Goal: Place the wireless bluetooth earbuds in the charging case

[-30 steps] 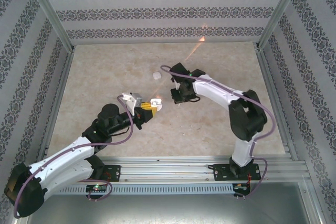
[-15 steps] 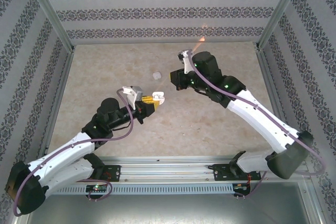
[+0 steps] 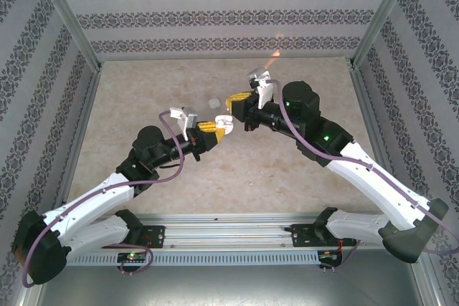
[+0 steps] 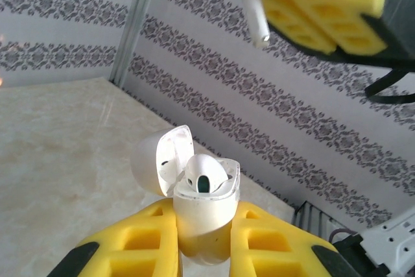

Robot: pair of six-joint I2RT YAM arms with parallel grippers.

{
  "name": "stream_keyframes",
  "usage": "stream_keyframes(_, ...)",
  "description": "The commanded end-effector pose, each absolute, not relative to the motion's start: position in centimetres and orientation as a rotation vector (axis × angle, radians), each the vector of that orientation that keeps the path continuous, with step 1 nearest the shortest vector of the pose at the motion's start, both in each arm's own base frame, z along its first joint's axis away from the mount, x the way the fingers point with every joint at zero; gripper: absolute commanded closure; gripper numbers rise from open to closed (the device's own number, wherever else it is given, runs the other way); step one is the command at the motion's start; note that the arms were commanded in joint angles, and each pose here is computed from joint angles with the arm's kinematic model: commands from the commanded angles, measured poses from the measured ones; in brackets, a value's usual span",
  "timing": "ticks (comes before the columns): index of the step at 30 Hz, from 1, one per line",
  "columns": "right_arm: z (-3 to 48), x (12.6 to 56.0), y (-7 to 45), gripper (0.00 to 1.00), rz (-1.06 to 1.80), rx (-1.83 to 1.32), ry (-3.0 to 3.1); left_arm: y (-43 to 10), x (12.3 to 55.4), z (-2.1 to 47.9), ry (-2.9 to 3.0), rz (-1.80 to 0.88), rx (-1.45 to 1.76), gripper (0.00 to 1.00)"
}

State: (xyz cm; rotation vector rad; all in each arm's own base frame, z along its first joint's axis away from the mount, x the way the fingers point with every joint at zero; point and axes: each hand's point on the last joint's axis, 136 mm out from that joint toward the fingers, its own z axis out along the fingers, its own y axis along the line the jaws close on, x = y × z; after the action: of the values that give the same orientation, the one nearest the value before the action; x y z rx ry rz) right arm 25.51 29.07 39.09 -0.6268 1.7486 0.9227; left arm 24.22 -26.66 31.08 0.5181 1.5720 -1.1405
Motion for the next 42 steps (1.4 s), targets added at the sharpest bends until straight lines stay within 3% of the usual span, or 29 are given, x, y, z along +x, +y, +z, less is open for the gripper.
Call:
stream_keyframes(1,39.8,24.3,29.5,0.9,0.93,-0.71,1.676,-26.7,23.5,34.5,1.452,-1.203,0.539,1.0)
stream_keyframes(42,36.2,21.8,29.7,0.94,0.936,-0.858,1.772,-26.2,23.6,37.0,1.381,-1.254,0.475,1.0)
